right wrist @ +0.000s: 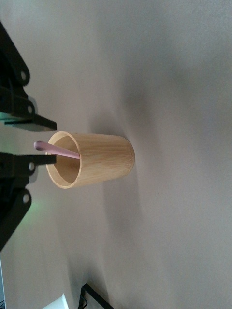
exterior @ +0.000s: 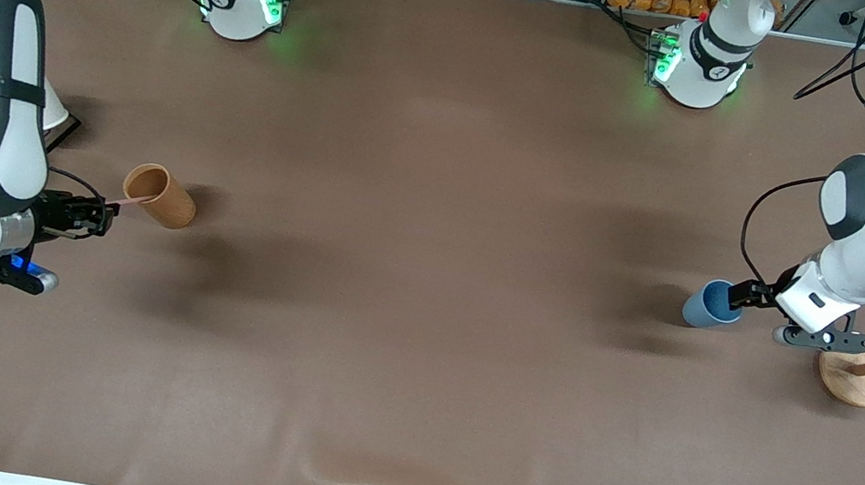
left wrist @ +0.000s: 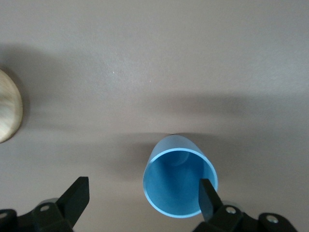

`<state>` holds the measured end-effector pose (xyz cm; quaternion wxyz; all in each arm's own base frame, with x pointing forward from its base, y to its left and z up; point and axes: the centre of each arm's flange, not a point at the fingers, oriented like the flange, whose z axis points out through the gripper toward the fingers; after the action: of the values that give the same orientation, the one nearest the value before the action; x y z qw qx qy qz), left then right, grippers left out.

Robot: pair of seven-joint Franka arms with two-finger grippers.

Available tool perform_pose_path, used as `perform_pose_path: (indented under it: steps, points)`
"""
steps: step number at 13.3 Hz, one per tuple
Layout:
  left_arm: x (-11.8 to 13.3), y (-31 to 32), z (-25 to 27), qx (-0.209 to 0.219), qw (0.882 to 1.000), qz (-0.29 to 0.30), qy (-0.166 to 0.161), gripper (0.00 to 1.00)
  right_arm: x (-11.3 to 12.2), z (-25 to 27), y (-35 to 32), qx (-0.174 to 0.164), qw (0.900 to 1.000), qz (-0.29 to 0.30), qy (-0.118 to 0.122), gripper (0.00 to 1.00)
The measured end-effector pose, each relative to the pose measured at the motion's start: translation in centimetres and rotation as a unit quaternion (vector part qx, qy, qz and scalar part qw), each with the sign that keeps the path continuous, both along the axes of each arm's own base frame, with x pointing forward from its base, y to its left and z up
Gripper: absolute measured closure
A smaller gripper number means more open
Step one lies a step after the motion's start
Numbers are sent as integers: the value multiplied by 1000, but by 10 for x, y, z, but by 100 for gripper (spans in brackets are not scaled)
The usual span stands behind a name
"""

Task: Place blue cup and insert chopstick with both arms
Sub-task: 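Close the left gripper on the blue cup while the right gripper grasps the chopstick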

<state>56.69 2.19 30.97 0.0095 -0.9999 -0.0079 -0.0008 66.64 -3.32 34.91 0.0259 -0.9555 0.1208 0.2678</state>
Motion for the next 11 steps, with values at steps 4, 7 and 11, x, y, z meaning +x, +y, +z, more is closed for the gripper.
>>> perform_pose_path:
  steps: [4, 7, 11]
  points:
    - [-4, -1, -24, -2, 1000, -1, 10, 11, 0, -4, -3, 0, 1000, -3, 3, 85]
    - [-4, -1, -39, -3, 1000, -2, 19, 16, 0, -3, -4, 0, 1000, -3, 3, 91]
    - [-5, -2, -51, -4, 1000, -2, 26, 60, 0, -1, -4, 1, 1000, -2, 5, 91]
